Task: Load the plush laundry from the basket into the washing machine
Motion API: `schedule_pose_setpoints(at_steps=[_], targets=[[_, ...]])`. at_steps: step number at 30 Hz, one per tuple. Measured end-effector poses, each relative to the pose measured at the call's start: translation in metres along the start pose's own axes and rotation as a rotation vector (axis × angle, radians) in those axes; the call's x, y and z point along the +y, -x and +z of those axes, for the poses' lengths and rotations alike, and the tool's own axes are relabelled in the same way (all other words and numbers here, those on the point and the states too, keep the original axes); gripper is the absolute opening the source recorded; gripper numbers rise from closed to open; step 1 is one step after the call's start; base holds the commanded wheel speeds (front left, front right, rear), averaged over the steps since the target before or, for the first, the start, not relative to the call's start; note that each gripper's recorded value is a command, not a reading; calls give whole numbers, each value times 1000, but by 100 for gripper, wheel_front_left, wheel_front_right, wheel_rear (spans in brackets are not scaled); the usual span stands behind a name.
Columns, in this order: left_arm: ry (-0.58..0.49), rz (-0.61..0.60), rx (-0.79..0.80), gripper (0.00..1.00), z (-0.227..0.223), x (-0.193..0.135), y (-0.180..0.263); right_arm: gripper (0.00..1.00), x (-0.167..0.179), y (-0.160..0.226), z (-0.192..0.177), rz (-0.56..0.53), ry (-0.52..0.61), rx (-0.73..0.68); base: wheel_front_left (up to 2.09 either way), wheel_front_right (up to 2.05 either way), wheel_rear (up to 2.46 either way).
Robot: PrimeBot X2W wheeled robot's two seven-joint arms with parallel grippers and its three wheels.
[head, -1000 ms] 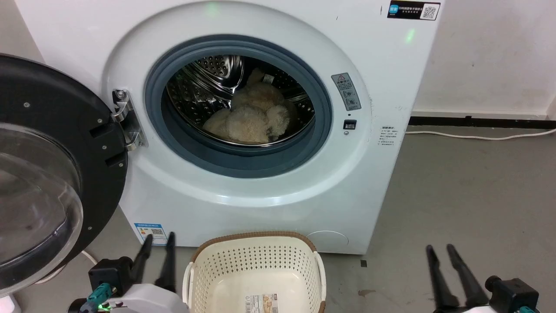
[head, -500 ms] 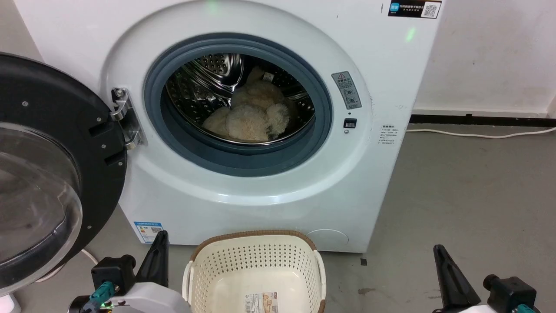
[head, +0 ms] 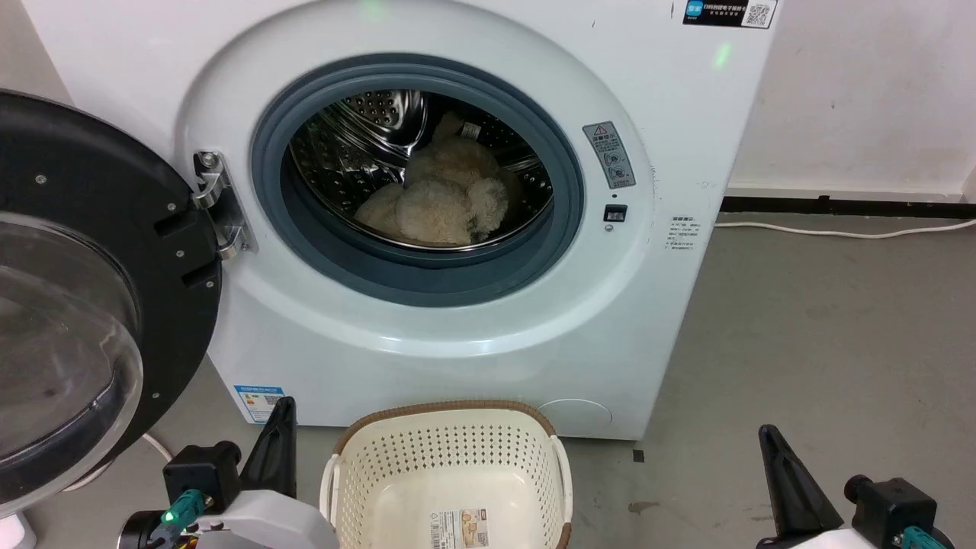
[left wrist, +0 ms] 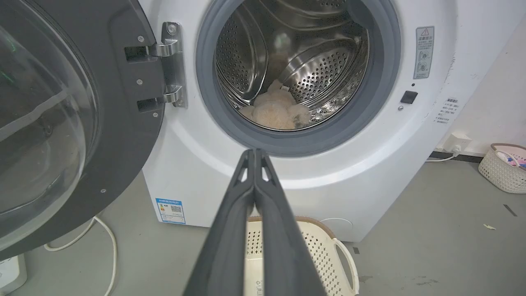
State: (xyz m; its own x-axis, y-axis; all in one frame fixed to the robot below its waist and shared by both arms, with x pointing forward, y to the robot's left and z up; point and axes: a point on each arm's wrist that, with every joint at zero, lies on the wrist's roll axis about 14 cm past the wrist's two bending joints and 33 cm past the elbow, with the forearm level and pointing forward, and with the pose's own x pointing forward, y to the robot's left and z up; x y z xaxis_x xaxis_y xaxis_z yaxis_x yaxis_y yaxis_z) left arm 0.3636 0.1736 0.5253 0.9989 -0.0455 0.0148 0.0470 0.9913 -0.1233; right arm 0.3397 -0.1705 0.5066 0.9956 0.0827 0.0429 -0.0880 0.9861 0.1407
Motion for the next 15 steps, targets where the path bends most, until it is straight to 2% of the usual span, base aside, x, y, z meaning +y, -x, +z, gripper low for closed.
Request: schedule_pose_setpoints(at_steps=[15], targets=[[-22, 2, -10, 0, 3, 0, -2, 0, 2, -5, 2, 10, 27, 10, 0, 0, 0]])
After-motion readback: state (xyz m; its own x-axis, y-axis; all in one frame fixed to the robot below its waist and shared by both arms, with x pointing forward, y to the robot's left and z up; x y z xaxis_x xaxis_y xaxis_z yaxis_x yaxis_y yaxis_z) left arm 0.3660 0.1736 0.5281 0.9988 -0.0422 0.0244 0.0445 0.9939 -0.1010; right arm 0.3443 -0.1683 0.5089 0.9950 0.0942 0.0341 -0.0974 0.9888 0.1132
